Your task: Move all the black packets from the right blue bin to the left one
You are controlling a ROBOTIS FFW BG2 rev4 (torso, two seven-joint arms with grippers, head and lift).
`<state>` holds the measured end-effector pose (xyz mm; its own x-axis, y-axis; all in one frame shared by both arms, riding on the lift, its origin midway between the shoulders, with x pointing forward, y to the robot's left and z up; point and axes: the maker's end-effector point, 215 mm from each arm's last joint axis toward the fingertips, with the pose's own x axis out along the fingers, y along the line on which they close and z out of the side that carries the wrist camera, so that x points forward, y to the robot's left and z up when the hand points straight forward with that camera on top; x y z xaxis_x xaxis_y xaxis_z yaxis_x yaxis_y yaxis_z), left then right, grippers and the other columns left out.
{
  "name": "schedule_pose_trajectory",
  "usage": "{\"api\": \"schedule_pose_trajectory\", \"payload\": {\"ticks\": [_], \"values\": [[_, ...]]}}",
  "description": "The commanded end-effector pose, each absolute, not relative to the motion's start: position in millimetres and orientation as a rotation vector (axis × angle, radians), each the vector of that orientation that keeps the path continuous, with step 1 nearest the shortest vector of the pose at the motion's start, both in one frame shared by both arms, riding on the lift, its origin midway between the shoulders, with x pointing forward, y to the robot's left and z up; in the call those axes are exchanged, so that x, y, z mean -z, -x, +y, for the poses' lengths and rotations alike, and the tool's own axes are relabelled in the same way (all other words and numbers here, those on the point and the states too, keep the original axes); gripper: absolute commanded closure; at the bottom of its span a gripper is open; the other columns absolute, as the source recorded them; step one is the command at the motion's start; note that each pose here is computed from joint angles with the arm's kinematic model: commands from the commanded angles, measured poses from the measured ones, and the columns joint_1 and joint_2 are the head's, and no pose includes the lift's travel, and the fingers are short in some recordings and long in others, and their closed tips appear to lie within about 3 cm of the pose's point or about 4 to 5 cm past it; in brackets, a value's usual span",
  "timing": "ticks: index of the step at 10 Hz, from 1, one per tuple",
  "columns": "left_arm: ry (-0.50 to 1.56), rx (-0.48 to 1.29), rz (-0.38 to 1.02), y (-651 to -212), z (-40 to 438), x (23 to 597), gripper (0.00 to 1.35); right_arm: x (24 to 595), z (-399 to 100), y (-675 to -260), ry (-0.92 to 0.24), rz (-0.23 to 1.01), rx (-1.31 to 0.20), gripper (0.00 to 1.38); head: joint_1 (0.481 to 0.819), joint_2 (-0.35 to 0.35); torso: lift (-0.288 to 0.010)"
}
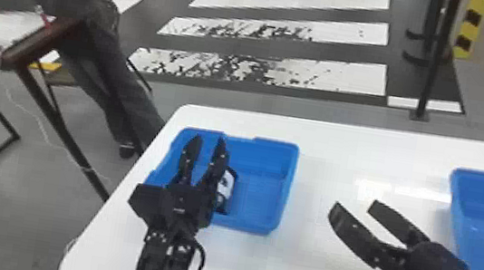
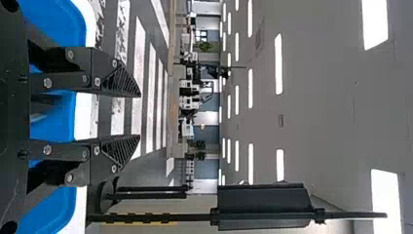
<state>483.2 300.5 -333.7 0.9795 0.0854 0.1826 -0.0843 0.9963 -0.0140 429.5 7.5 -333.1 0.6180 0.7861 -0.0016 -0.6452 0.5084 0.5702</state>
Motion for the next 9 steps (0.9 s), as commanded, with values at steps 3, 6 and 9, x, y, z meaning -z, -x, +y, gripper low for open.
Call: {"api": "schedule_pose_trajectory", "payload": {"ticks": [3, 6, 9], "values": [[0.167, -0.029, -0.272, -434.9, 277.4, 289.2, 0.18, 320.0, -86.8, -471.4, -0.331, 0.248, -0.718, 0.09, 0.695, 0.299, -0.14], [0.227, 0.017, -0.229, -386.1, 255.2, 255.7, 0.18, 323.5, -183.2, -479.0, -0.183, 0.312, -0.469, 0.09, 0.695, 0.183, -0.14], [0.26, 0.081, -0.153, -371.7, 224.0, 258.5, 0.18, 352.0, -227.4, -476.8, -0.104, 0.472, -0.307, 0.09, 0.695, 0.04, -0.14]]}}
